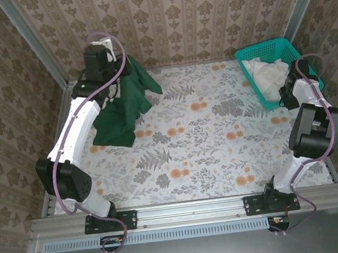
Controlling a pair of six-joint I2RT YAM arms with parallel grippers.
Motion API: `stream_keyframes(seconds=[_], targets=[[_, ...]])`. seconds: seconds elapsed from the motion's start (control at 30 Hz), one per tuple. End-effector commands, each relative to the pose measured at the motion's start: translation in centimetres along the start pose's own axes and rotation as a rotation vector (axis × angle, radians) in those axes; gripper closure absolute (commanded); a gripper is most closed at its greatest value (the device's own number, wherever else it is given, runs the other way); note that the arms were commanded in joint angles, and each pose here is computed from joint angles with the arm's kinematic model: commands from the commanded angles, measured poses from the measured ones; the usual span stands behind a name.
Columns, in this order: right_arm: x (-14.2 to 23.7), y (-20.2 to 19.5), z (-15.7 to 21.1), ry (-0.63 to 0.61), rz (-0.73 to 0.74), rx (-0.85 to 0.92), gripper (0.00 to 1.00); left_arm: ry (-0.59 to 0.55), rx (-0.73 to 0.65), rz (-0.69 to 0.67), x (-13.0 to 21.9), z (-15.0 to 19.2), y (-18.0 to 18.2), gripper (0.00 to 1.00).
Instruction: Fold and stack the t-shirts
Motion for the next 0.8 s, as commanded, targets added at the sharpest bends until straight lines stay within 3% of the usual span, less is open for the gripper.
stream_keyframes(seconds=[0.0, 0.23, 0.3, 0.4, 0.43, 0.77], targets=[[0.4, 0.6, -2.1, -0.066, 0.006, -0.082, 1.00, 0.026, -0.056, 0.089, 0.1, -0.4, -1.7, 1.00], [-0.7, 1.1, -2.1, -0.057, 0.000, -0.112, 1.00, 0.089, -0.095, 0.143, -1.1, 0.7, -3.0, 1.00], [-1.1, 1.4, -2.0, -0.050, -0.011, -0.110, 0.87, 0.106, -0.095, 0.143, -1.3, 0.8, -2.9, 1.00], [-1.3, 2.3, -2.0, -0.040, -0.022, -0.085, 0.54, 0.124, -0.091, 0.144, -1.5, 1.0, -2.9, 1.00], [-1.3, 2.6, -1.9, -0.037, -0.025, -0.070, 0.48, 0.128, -0.091, 0.147, -1.5, 1.1, -3.0, 1.00], [2.8, 4.3, -0.2, -0.051, -0.123, 0.050, 0.11, 0.214, -0.094, 0.194, -0.7, 2.9, -4.4, 1.00]])
Point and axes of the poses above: each hand's point on the last joint's axis, 136 mm out from that joint toward the fingers, its own x axis back along the fingers, its own y axis along the line the jaws close on, z = x × y, the point moved 7 cm from there along x, back along the fingers, and after that the axes turned 4 degrees about x, right-handed, at the moved point
